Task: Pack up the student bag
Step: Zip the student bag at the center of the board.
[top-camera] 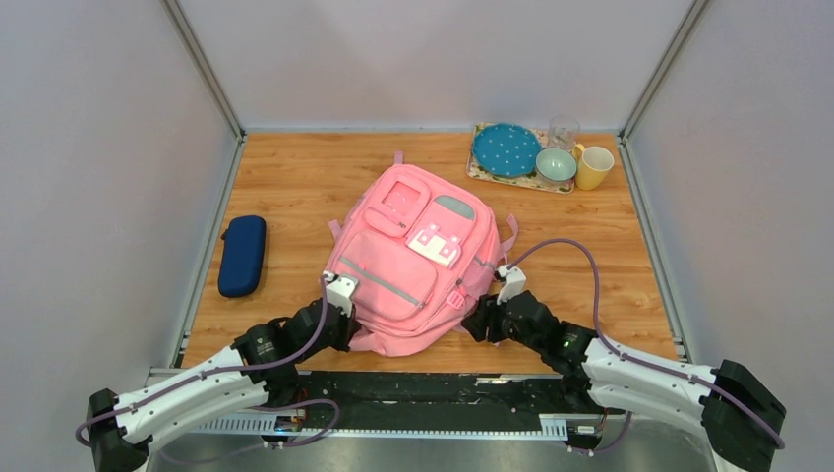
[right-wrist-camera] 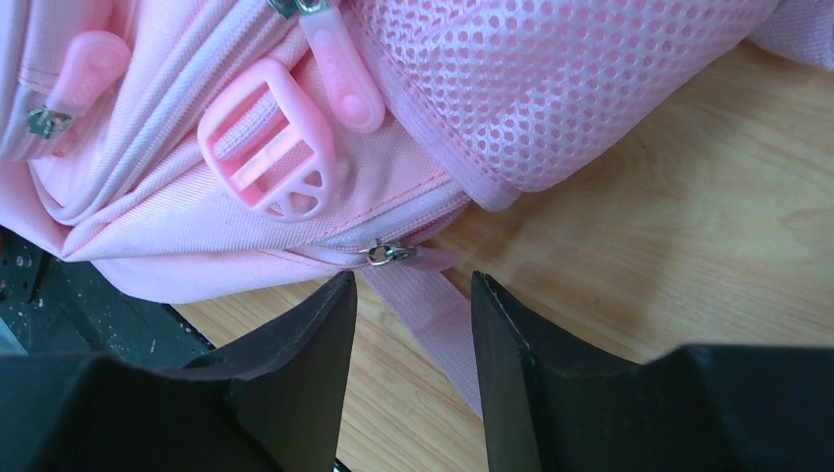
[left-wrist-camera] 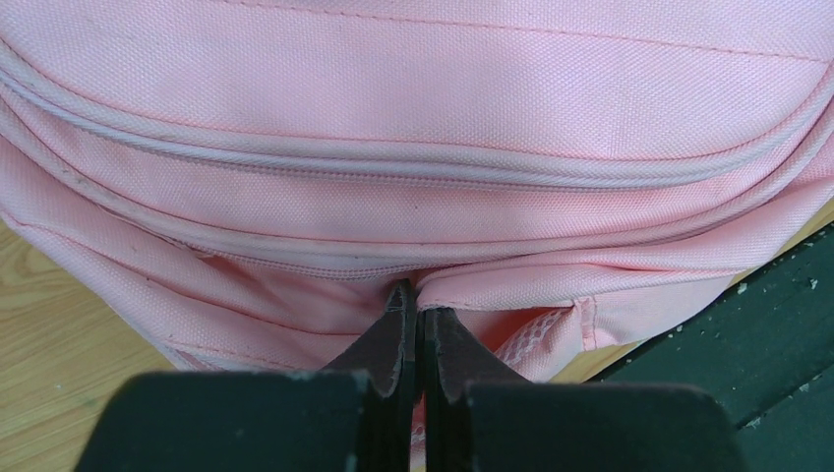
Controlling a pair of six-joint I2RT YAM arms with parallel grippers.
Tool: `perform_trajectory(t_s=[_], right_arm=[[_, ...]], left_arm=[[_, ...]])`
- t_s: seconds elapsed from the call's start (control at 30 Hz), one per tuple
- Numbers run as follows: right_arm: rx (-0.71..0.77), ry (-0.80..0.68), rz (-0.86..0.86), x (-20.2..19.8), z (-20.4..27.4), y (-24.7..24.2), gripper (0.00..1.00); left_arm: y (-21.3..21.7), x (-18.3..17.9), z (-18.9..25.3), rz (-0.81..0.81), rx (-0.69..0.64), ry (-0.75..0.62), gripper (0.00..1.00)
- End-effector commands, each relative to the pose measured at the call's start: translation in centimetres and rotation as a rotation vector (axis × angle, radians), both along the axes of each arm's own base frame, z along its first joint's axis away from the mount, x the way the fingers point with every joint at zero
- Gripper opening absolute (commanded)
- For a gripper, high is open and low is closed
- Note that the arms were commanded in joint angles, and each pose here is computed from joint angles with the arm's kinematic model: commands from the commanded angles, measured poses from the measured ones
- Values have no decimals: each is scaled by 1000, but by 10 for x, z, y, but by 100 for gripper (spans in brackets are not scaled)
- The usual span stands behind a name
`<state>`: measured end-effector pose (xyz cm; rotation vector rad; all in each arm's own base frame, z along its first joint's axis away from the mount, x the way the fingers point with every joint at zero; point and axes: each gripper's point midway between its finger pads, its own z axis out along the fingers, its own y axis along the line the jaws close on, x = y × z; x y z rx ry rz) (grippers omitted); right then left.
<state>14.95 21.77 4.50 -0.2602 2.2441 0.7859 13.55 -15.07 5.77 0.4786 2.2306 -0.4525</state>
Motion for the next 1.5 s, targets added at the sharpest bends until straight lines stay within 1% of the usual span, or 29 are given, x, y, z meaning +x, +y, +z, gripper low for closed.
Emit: perform_trajectory(t_s=[0.0,0.27,0.37,0.4,0.47,0.5,0.53,0.57,0.6,0.63,0.67,0.83,0.87,0.93,0.97,1.0,1.03,1.2,1.37,1.47], right_arm=[[100,-113,-1,15,26,9,50],[103,-154,51,16,28,10,52],[114,-155,71,19,29,14,50],[115,-135,109,14,25,18,49],[119,-134,125,15,24,23,43],[119,-125,145,14,22,25,35],[95,-100,148,13,13,25,30],[102,-102,155,14,14,28,26],[99,-90,163,14,12,29,12],[93,-83,165,15,10,30,3],[85,-72,166,16,8,31,0],[58,-57,149,20,8,30,0],[24,-34,118,21,2,22,0],[-37,-54,14,36,3,8,0],[-84,-20,-32,35,-6,-4,0],[-106,-39,-111,47,-1,-15,0],[-121,-31,-143,49,-3,-22,0],[-81,-8,-308,63,4,-40,0],[16,-39,-186,57,22,-17,0],[32,-55,-209,57,31,-21,0]], left_arm=[[3,10,20,81,-50,-30,0],[-8,3,27,24,-92,-9,0],[-10,1,29,11,-106,-5,0],[-11,1,31,9,-114,-7,0],[-11,1,35,6,-119,-11,0],[-11,1,37,7,-119,-16,0],[-11,2,38,7,-119,-19,0],[-10,2,41,10,-119,-23,0],[-10,2,42,9,-117,-26,0],[-10,3,43,9,-116,-29,0],[-8,3,44,13,-111,-32,0],[-1,6,46,30,-80,-50,0],[2,7,47,40,-69,-55,0],[4,8,49,44,-56,-61,0],[6,8,51,49,-52,-63,0],[6,8,52,49,-52,-67,0],[7,8,53,48,-51,-67,0],[11,8,49,60,-38,-67,0],[7,6,44,37,-40,-59,0],[-1,3,36,-1,-40,-37,0]])
